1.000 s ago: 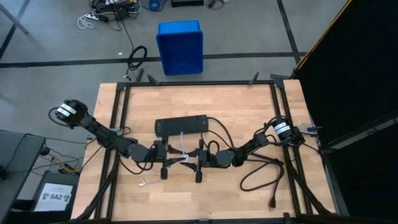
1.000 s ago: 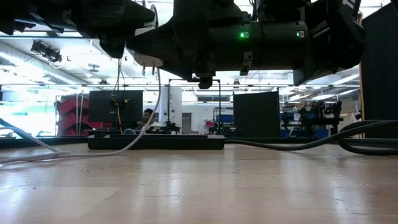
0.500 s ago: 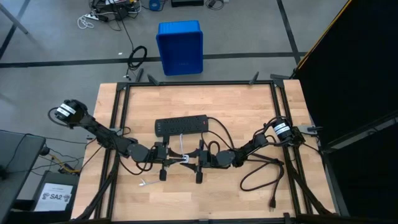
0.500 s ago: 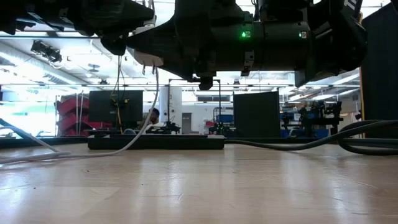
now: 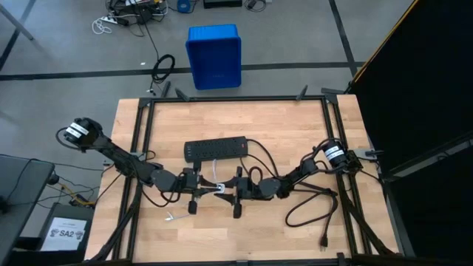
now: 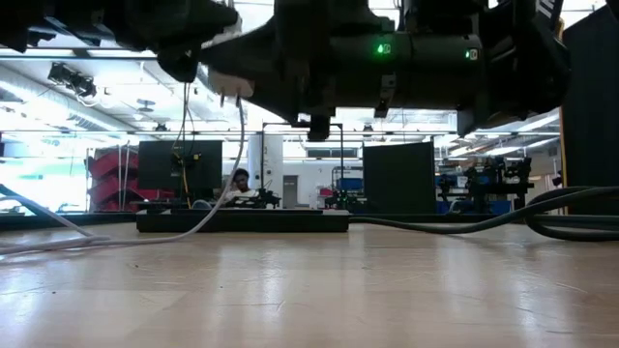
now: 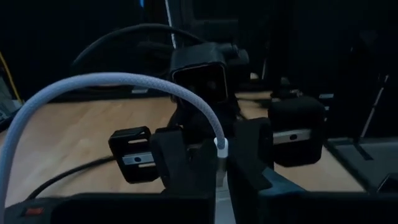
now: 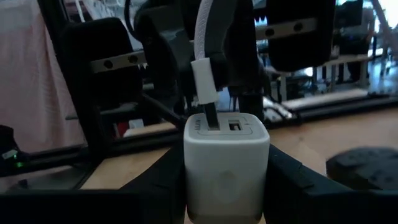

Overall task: Insert USB
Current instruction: Insert the charger cable into the charger adapter

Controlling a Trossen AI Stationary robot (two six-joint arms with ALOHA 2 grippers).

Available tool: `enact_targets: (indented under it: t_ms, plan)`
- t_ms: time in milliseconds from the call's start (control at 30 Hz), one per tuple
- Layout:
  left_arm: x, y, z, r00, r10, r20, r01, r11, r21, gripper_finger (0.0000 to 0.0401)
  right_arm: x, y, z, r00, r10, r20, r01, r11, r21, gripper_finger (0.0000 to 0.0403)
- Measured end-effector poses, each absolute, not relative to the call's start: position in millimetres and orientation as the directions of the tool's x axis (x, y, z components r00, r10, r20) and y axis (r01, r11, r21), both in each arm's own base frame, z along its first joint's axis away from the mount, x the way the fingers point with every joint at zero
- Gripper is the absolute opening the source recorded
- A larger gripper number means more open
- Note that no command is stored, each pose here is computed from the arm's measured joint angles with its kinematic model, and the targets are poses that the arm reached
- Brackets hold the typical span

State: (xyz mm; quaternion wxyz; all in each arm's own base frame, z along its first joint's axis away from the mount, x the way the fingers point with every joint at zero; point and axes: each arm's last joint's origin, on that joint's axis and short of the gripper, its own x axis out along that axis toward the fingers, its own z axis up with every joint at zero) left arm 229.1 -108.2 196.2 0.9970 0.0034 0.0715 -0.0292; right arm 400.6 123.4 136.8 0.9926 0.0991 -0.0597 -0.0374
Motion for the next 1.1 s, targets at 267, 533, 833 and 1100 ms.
enact_targets:
  t_ms: [267,533,833,1100]
  plan:
    - [231.0,-102.9,191.7,0.978,-0.07,-0.194,0.065,0.997,-0.036,0.0,404.6,113.3,135.9,0.994,-0.017,0.106,-0.012,0.964,0.265,0.0118]
    - [231.5,-102.3,191.6,0.977,-0.088,-0.196,0.08,0.996,-0.046,0.0,405.1,111.8,137.8,0.992,0.017,0.125,-0.051,0.961,0.273,0.0118]
    - [231.6,-103.2,191.5,0.973,-0.121,-0.198,0.11,0.992,-0.066,0.0,405.0,112.4,138.1,0.991,0.033,0.13,-0.067,0.96,0.272,0.0118]
    - [231.0,-102.9,188.6,0.972,-0.117,-0.203,0.111,0.993,-0.038,0.0,406.4,111.8,130.1,0.999,0.001,0.044,-0.012,0.967,0.255,0.0118]
